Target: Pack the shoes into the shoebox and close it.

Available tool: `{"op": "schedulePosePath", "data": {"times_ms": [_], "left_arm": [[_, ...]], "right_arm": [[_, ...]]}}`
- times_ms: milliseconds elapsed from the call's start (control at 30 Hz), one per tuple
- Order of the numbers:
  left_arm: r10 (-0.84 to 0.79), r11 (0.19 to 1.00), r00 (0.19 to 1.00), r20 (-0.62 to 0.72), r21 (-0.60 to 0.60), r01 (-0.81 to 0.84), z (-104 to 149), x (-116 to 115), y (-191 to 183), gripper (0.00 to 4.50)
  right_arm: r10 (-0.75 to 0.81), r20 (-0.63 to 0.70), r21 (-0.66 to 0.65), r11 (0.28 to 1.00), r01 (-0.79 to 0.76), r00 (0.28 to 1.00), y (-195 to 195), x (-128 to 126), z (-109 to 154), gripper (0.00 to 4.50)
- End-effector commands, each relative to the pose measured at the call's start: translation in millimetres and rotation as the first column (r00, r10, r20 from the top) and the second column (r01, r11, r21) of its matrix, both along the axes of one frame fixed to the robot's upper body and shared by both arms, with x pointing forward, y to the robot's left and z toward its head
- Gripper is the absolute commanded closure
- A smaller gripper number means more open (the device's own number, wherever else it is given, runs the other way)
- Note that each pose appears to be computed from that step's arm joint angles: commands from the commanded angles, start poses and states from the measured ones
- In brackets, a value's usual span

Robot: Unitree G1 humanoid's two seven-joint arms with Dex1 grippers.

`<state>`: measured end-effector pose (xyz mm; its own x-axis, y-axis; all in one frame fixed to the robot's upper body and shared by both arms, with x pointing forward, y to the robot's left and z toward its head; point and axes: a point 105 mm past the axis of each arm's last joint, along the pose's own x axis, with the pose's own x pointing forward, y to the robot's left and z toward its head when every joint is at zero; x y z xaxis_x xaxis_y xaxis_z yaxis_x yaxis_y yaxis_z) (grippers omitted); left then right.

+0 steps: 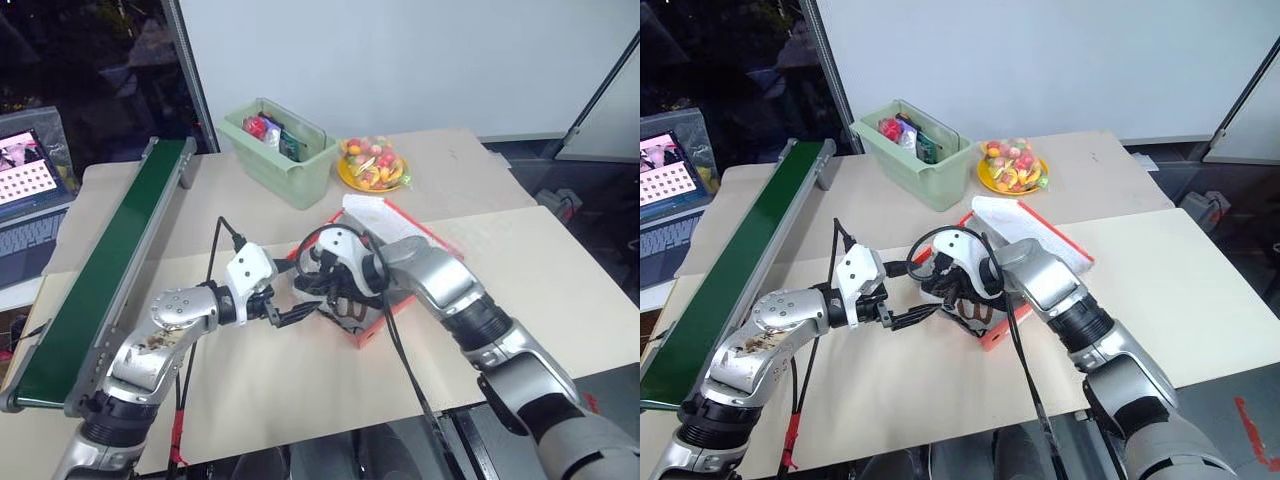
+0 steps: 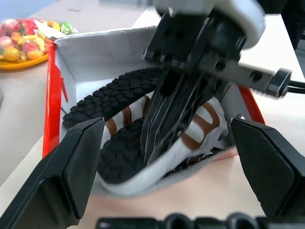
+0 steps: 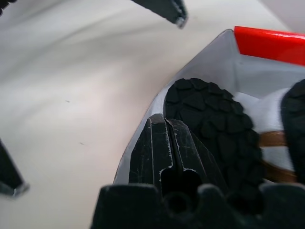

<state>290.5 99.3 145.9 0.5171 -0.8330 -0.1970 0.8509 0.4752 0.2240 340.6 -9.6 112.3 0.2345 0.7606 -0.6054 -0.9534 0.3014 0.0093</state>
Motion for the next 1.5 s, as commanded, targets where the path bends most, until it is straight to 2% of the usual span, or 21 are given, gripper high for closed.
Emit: {"op": "schedulePosePath", "data": {"times_ms": [33,133,367,600,700,867,967,1033,1100,1200,1333,1367,1400,1500], "left_arm": [[-0.003,1.000,0.999,0.043,-0.012,0.004,13.6,-1.7,-0.1,0.00],[-0.005,1.000,0.999,0.042,-0.011,0.005,13.7,-1.8,0.4,0.00],[-0.016,1.000,0.999,0.042,-0.014,0.017,14.9,-1.2,-2.7,0.00],[-0.023,1.000,0.999,0.044,-0.014,0.024,16.3,1.9,-3.4,0.00],[-0.026,0.999,0.999,0.045,-0.017,0.027,17.3,3.2,-4.6,0.00],[-0.026,0.999,0.999,0.046,-0.017,0.027,17.1,5.1,-4.0,0.00],[-0.030,0.999,0.999,0.043,-0.018,0.030,16.2,5.6,-4.5,0.00],[-0.032,0.999,0.999,0.042,-0.018,0.033,15.9,5.0,-4.7,0.00],[-0.034,0.999,0.999,0.039,-0.019,0.035,15.5,4.2,-4.6,0.00],[-0.038,0.999,0.999,0.033,-0.017,0.038,14.6,3.4,-3.4,0.00],[-0.044,0.999,0.999,0.028,-0.012,0.044,13.5,3.6,-2.8,0.00],[-0.047,0.999,0.999,0.028,-0.013,0.047,13.6,3.8,-3.3,0.00],[-0.053,0.998,0.998,0.027,-0.013,0.053,13.7,3.7,-4.6,0.00],[-0.063,0.998,0.998,0.028,-0.015,0.064,13.9,3.0,-7.2,0.00]], "right_arm": [[-0.129,-0.031,-0.108,0.986,0.125,0.991,-26.6,19.1,-28.2,4.49],[-0.152,-0.010,-0.093,0.984,0.150,0.988,-30.7,28.5,-20.8,4.49],[-0.251,0.089,-0.041,0.966,0.256,0.964,-58.5,53.6,14.9,4.49],[-0.298,0.127,-0.004,0.954,0.300,0.946,-68.8,55.8,30.9,4.49],[-0.343,0.127,0.064,0.939,0.338,0.931,-74.6,54.2,45.8,4.49],[-0.392,0.072,0.341,0.874,0.347,0.917,-90.0,25.6,105.8,4.49],[-0.315,0.019,0.522,0.813,0.259,0.949,-102.9,-16.8,141.7,4.49],[-0.288,-0.007,0.573,0.784,0.240,0.957,-117.9,-40.0,147.6,4.49],[-0.319,-0.020,0.543,0.792,0.278,0.947,-144.8,-65.0,133.8,4.49],[-0.462,-0.070,0.354,0.817,0.455,0.884,-186.0,-91.3,89.3,4.49],[-0.594,-0.150,0.098,0.786,0.610,0.790,-220.6,-124.6,27.9,4.49],[-0.647,-0.143,0.015,0.755,0.655,0.749,-229.8,-129.2,8.9,4.49],[-0.720,-0.124,-0.057,0.692,0.720,0.682,-240.6,-127.3,-12.1,4.49],[-0.814,-0.061,-0.112,0.580,0.807,0.577,-250.5,-115.8,-41.2,4.49]]}}
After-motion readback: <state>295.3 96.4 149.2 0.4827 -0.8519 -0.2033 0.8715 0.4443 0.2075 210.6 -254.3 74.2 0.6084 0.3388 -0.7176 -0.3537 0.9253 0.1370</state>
